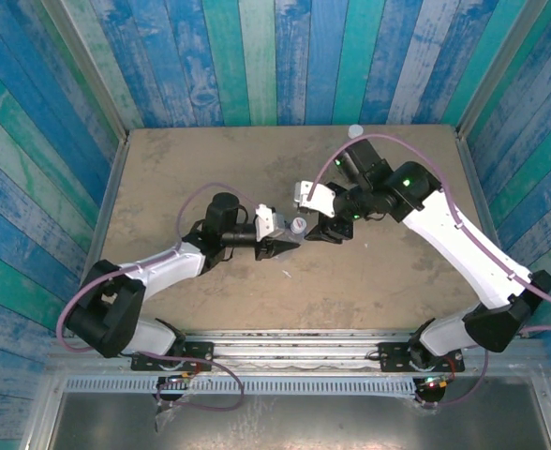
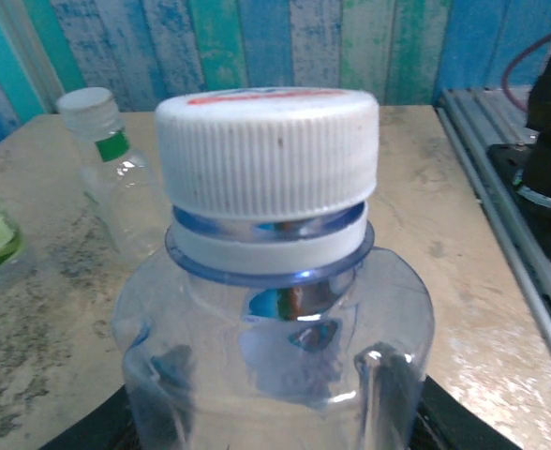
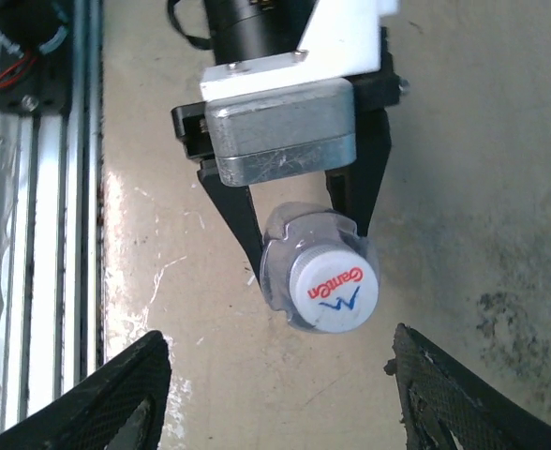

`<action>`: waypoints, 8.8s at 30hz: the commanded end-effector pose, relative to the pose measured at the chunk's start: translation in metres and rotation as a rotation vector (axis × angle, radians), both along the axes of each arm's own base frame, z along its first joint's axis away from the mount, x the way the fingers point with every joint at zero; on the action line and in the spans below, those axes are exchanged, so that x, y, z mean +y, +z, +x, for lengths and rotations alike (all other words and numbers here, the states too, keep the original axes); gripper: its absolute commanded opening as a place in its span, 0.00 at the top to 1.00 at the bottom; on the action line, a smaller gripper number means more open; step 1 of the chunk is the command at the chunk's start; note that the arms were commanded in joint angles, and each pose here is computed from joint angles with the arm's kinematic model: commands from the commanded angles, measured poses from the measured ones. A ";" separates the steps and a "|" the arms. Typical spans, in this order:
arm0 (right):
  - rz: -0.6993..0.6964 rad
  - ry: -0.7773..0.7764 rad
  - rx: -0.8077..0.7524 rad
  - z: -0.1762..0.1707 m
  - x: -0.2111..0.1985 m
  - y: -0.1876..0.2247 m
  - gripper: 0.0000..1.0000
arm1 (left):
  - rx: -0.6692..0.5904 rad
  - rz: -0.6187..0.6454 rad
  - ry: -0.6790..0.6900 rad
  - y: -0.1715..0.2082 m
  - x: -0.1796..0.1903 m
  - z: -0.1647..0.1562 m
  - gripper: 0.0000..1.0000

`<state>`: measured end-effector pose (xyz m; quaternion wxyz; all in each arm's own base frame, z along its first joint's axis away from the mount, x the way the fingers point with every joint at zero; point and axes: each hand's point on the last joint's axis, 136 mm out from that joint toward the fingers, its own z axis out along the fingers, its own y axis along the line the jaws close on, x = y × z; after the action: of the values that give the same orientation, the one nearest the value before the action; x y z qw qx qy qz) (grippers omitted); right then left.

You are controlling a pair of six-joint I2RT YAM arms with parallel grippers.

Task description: Screw on the bottle caps

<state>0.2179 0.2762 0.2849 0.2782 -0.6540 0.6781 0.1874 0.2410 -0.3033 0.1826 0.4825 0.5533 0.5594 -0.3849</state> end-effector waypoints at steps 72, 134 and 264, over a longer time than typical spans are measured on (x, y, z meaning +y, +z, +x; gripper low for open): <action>-0.106 -0.971 0.527 0.055 0.006 -0.067 0.72 | -0.193 -0.024 0.225 0.038 0.012 0.037 0.53; -0.070 -0.057 0.233 0.018 0.028 -0.026 0.87 | -0.125 -0.040 0.122 0.040 0.001 0.025 0.52; 0.497 -0.806 0.081 0.073 0.029 0.014 0.78 | -0.136 -0.242 0.291 0.096 -0.006 0.078 0.52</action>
<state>0.2952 0.3108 0.3196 0.4811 -0.2617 0.7936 0.2650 0.3042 -0.3089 0.2526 0.5870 0.4435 0.5723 -0.3622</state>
